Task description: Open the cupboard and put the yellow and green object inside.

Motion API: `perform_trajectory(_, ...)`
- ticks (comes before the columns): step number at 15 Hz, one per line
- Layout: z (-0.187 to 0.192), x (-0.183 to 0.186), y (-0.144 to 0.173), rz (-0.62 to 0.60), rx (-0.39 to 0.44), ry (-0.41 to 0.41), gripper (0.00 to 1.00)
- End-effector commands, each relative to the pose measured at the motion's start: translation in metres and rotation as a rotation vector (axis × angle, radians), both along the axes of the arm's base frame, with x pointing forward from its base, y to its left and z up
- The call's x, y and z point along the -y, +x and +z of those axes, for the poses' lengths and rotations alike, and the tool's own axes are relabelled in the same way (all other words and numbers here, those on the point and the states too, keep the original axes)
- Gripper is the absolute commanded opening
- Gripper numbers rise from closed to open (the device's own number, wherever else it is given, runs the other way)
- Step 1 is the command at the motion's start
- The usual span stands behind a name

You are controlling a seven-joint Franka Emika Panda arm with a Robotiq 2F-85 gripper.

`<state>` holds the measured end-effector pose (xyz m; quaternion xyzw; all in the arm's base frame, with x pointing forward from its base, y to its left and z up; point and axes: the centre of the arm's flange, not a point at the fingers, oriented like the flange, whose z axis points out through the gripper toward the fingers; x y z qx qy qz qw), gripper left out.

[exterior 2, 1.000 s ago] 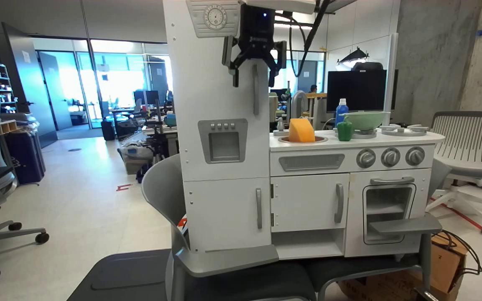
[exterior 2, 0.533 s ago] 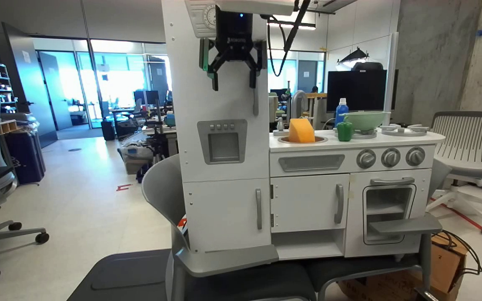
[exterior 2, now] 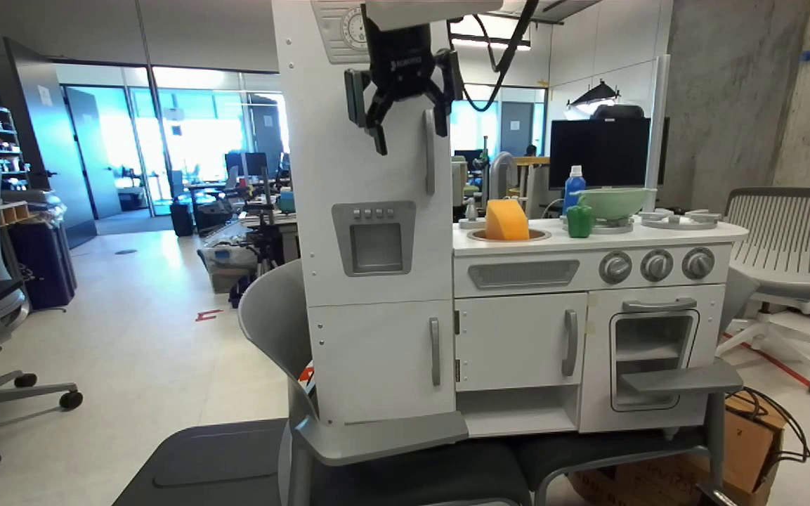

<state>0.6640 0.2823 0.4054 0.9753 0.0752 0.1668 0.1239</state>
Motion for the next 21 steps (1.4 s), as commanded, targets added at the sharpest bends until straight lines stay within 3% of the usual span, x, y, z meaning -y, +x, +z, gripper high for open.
perform_trajectory(1,-0.013,0.016,-0.003,-0.028,0.095,-0.039,1.0)
perform_trajectory(9,-0.023,0.032,0.023,-0.078,0.181,-0.027,1.0)
perform_trajectory(11,-0.025,0.03,0.024,-0.077,0.189,-0.029,0.74)
perform_trajectory(14,-0.029,0.027,0.024,-0.074,0.203,-0.033,0.49)
perform_trajectory(21,-0.033,0.029,0.028,-0.086,0.243,-0.057,0.01)
